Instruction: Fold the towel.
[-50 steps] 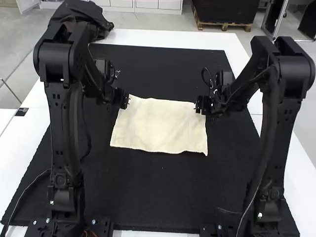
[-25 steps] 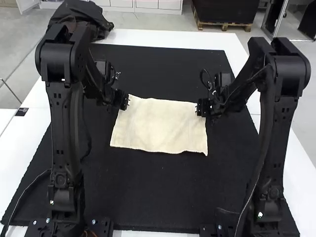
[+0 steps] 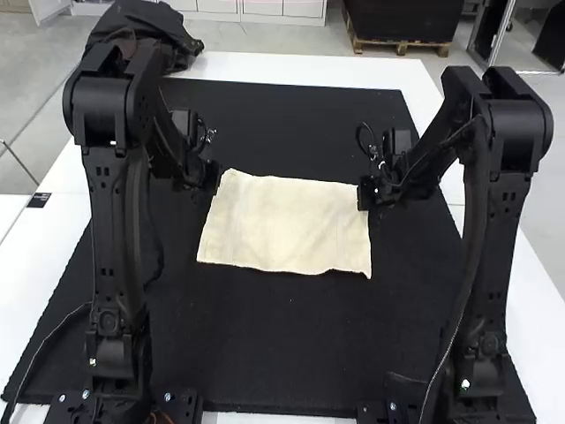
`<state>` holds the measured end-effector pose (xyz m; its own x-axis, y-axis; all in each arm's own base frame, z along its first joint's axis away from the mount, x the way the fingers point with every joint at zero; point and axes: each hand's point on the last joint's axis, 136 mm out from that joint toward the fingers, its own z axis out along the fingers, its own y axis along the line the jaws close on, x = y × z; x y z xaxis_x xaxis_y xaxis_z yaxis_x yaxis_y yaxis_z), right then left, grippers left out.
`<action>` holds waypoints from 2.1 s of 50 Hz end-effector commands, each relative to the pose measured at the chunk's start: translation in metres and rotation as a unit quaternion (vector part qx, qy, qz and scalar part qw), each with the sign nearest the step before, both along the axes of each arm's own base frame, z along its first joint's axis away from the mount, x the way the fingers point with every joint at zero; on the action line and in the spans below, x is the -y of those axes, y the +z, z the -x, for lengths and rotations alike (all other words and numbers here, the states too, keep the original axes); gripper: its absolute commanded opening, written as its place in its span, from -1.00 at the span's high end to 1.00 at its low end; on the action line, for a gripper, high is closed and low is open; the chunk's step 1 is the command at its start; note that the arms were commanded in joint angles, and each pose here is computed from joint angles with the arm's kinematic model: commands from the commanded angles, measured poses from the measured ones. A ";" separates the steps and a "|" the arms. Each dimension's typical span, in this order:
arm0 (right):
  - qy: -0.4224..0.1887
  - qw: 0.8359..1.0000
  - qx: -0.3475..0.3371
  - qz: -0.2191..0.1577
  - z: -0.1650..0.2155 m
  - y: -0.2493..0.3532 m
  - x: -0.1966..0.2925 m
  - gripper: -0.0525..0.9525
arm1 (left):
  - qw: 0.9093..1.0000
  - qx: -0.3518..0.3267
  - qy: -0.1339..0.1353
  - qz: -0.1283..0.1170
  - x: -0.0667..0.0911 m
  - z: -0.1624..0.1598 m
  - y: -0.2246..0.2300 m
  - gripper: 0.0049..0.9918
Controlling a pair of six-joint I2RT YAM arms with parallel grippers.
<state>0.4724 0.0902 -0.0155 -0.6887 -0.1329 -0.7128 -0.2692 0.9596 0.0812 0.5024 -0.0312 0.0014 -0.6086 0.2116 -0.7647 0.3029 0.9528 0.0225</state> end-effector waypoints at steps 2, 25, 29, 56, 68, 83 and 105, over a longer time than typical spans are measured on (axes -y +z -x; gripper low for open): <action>0.033 0.999 -0.018 -0.031 0.008 -0.009 -0.018 0.94 | 1.000 -0.010 -0.003 -0.004 0.001 0.008 -0.013 0.97; -0.003 0.999 0.018 -0.048 -0.003 0.024 0.003 0.94 | 0.999 0.040 -0.003 0.000 0.003 -0.007 0.020 0.97; -0.003 0.999 0.014 -0.048 -0.001 0.022 0.003 0.94 | 0.999 0.041 -0.003 0.001 0.004 -0.008 0.021 0.78; -0.003 0.999 0.007 -0.051 0.006 0.016 0.001 0.94 | 1.000 -0.004 -0.004 0.000 0.004 0.005 -0.015 0.27; -0.005 0.999 0.004 -0.054 0.007 0.015 0.004 0.94 | 1.000 -0.009 -0.002 0.001 0.002 0.006 -0.021 0.97; -0.007 0.998 -0.001 -0.063 0.009 0.014 0.001 0.94 | 1.000 0.002 0.003 0.000 -0.003 -0.002 -0.009 -0.50; -0.004 0.998 -0.005 -0.063 0.013 0.010 -0.001 0.94 | 1.000 0.026 0.005 0.001 -0.005 -0.013 0.011 -0.94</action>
<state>0.4650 0.0883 -0.0145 -0.6994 -0.0469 -0.7132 -0.2490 0.9513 0.1816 0.5048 -0.0199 -0.0072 -0.6112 0.2004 -0.7657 0.2701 0.9621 0.0361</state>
